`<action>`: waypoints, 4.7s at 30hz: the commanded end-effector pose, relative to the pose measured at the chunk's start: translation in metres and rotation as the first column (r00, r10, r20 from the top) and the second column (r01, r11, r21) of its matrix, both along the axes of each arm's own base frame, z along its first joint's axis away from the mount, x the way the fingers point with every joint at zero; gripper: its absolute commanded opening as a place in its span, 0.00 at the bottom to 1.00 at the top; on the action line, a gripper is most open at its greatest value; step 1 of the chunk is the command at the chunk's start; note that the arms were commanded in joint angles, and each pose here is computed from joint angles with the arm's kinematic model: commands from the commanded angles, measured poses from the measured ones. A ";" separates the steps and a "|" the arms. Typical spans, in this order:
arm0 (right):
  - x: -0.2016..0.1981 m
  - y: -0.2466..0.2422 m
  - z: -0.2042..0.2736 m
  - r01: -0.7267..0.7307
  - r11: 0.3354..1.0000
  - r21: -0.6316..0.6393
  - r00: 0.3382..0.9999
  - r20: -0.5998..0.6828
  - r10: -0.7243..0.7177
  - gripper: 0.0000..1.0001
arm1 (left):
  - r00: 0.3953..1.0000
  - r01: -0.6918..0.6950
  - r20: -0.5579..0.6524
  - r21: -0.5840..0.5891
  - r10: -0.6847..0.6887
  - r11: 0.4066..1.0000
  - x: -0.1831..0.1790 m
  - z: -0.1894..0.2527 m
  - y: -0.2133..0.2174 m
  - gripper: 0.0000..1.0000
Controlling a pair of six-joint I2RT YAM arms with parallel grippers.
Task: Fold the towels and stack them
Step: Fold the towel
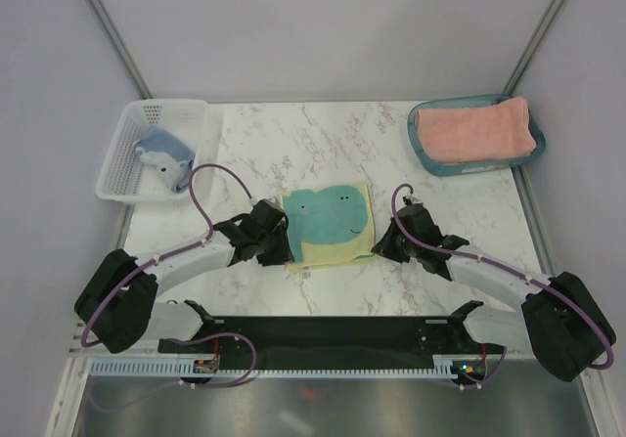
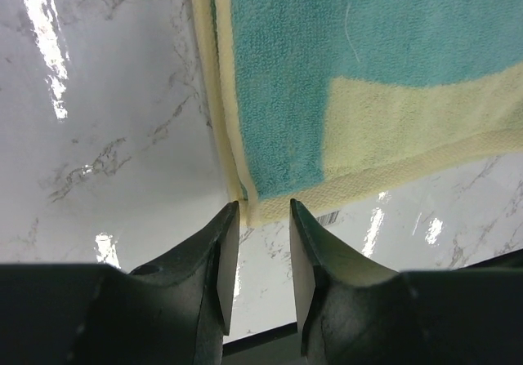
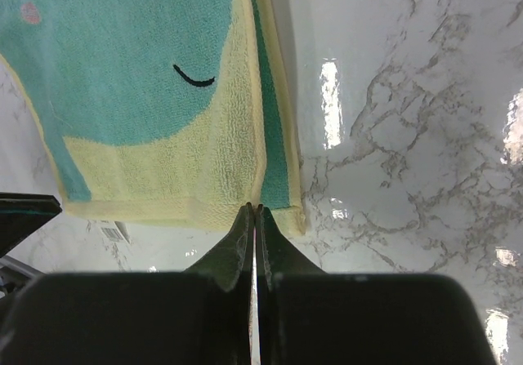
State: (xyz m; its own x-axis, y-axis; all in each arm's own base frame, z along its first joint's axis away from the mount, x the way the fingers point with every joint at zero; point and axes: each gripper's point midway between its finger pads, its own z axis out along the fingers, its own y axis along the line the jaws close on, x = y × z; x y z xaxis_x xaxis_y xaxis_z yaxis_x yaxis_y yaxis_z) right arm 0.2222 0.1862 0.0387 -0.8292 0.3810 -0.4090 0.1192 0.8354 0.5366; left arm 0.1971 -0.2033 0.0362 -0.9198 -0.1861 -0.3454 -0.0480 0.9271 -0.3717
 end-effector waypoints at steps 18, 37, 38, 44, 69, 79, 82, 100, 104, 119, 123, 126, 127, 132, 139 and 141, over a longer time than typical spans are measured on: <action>0.007 0.005 0.004 0.006 1.000 0.012 1.000 0.027 -0.006 0.00 | 1.000 0.006 0.000 0.011 -0.006 1.000 0.008 -0.011 -0.006 0.31; 0.015 0.008 0.019 -0.013 1.000 -0.002 0.998 0.060 0.013 0.00 | 1.000 0.026 0.018 0.012 -0.026 1.000 0.011 0.008 -0.008 0.02; 0.018 0.009 0.023 -0.012 1.000 -0.003 0.998 0.062 0.012 0.00 | 0.999 0.027 0.020 0.011 -0.027 1.000 0.012 0.010 -0.009 0.02; 0.014 0.013 0.037 -0.065 0.998 -0.017 0.997 0.041 0.065 0.00 | 0.997 0.056 0.064 -0.039 -0.053 0.998 0.012 0.050 -0.014 0.02; -0.041 -0.017 -0.035 -0.051 0.998 -0.028 0.997 -0.060 0.050 0.00 | 0.994 0.052 -0.102 0.057 -0.046 0.997 -0.040 -0.037 0.024 0.02; -0.048 -0.028 -0.036 -0.066 0.995 -0.080 0.996 -0.067 0.060 0.00 | 0.992 0.078 -0.110 0.096 -0.068 0.992 -0.043 -0.031 0.031 0.02; -0.047 -0.023 -0.030 -0.090 0.994 -0.063 0.995 -0.049 0.087 0.00 | 0.992 0.082 -0.108 0.088 -0.072 0.993 -0.042 -0.028 0.030 0.02; -0.024 -0.012 0.038 -0.155 0.986 -0.067 0.983 0.090 0.161 0.42 | 0.996 0.095 -0.010 0.120 -0.094 0.988 -0.016 0.042 0.025 0.56; 0.022 0.002 0.073 -0.180 0.975 -0.131 0.953 0.221 0.206 0.38 | 0.982 0.059 0.173 0.117 -0.079 0.991 0.039 0.093 0.006 0.55; 0.153 0.047 0.043 -0.314 0.934 -0.169 0.919 0.195 0.344 0.32 | 0.987 0.085 0.139 -0.004 -0.083 0.996 0.153 0.040 -0.018 0.48; 0.152 0.039 0.027 -0.267 0.947 -0.178 0.938 0.178 0.298 0.32 | 0.992 0.091 0.086 0.012 -0.092 0.996 0.158 0.010 -0.016 0.47; 0.149 0.032 0.011 -0.227 0.958 -0.176 0.956 0.146 0.253 0.31 | 0.991 0.110 0.078 0.023 -0.112 0.994 0.166 0.000 -0.019 0.47; 0.146 0.030 0.007 -0.222 0.960 -0.173 0.959 0.142 0.247 0.31 | 0.988 0.122 0.092 0.025 -0.124 0.992 0.171 0.002 -0.020 0.47; 0.139 0.032 0.016 -0.217 0.967 -0.135 0.959 0.158 0.237 0.31 | 0.979 0.167 0.113 0.028 -0.169 0.986 0.185 0.005 -0.022 0.48; 0.149 0.021 0.070 -0.269 0.951 -0.154 0.931 0.212 0.297 0.41 | 0.952 0.268 0.139 0.051 -0.273 0.962 0.181 0.041 -0.012 0.54; 0.150 0.010 0.072 -0.237 0.952 -0.191 0.944 0.184 0.272 0.41 | 0.968 0.219 0.108 0.091 -0.228 0.971 0.175 0.041 0.000 0.54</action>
State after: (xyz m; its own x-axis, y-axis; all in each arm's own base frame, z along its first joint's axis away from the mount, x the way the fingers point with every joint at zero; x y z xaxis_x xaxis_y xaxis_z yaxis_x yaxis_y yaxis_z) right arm 0.3624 0.2051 0.0775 -0.8139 0.0949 -0.5732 -0.1861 0.8920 0.4120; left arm 0.3752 -0.2140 0.0463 -0.9072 0.0012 -0.4208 0.1564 0.9292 -0.3347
